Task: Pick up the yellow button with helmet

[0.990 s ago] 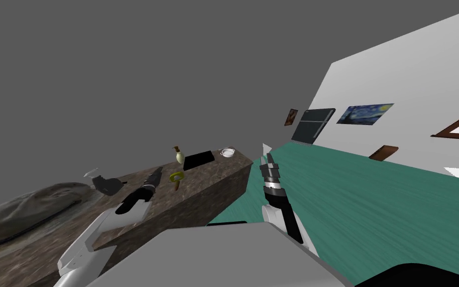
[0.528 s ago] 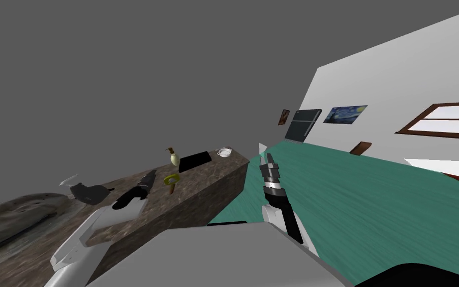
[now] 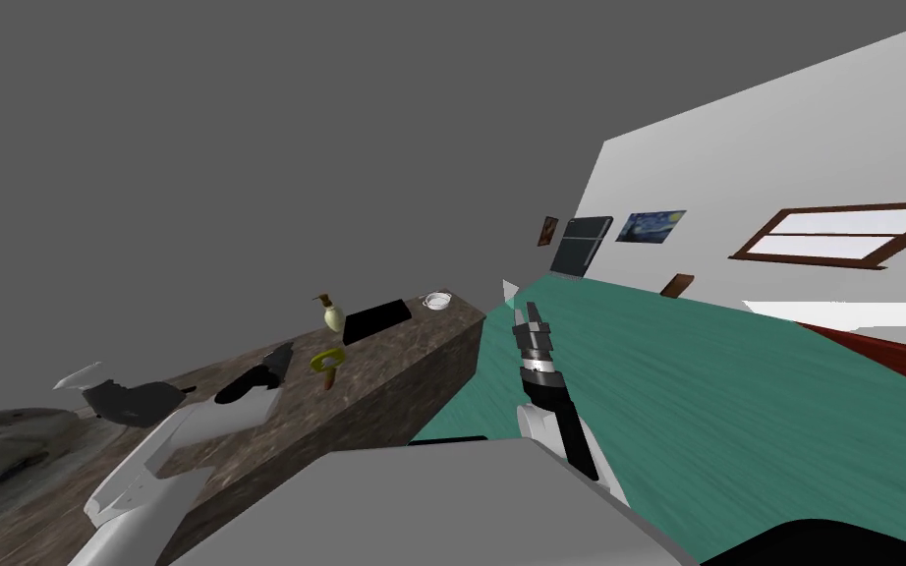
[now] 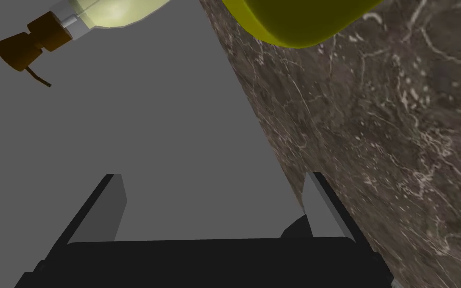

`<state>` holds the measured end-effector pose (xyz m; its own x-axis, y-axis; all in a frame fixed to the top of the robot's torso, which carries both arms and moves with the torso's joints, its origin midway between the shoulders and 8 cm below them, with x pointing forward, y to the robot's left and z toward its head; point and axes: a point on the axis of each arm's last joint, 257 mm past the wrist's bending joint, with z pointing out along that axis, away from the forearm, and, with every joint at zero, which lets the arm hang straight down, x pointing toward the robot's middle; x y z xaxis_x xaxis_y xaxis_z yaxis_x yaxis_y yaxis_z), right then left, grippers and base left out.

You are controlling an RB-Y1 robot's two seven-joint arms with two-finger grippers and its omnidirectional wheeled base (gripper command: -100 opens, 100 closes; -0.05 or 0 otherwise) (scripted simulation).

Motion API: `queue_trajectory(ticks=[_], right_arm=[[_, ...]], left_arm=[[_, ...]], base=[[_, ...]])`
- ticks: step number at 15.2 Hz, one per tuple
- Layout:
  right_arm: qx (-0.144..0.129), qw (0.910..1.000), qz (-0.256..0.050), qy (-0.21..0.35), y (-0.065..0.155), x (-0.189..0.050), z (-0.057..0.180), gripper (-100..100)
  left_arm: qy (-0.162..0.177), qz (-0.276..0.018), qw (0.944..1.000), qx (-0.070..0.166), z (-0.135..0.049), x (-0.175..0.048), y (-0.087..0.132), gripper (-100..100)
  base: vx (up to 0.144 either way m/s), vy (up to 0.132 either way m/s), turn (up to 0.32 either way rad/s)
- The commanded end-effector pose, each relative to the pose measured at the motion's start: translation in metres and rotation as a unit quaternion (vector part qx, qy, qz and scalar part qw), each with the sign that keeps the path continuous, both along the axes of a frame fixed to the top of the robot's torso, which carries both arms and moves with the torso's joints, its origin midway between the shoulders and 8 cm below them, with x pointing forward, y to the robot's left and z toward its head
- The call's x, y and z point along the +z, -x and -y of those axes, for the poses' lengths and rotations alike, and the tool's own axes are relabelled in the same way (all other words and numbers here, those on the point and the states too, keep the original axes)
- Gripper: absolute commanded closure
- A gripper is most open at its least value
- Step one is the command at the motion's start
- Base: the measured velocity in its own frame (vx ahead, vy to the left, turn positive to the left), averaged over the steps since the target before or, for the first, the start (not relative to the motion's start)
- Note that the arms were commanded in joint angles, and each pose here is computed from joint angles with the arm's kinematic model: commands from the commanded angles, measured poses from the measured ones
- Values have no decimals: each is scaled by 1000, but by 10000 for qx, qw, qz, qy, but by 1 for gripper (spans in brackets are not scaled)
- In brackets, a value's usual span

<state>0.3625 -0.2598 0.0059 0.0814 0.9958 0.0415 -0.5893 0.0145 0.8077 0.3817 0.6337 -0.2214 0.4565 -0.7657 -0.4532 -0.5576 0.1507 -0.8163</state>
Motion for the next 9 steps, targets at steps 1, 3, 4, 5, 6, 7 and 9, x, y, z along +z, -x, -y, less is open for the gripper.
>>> queue_trajectory(ticks=[1,3,4,5,6,7,9], right_arm=[[0,10000,0,0,0,0,0,0],[1,10000,1,0,0,0,0,0],[0,10000,0,0,0,0,0,0],[0,10000,0,0,0,0,0,0],[1,10000,1,0,0,0,0,0],[1,10000,1,0,0,0,0,0],[0,10000,0,0,0,0,0,0]], left_arm=[[79,-133,9995,274,-21,-1,9,-100],[167,-284,9987,376,-22,-9,15,-100],[182,-309,9986,393,-22,-10,16,-100],[237,-363,9972,610,-39,-8,23,-100],[285,-443,9964,665,-39,-12,27,-100],[335,-526,9954,721,-40,-17,31,-100],[427,-607,9926,960,-55,-16,40,-100]], base=[[-9,-1,-122],[-10,2,-160],[0,0,0],[-7,-2,-170],[-9,3,-201],[-8,7,-70],[-4,-1,-85]])
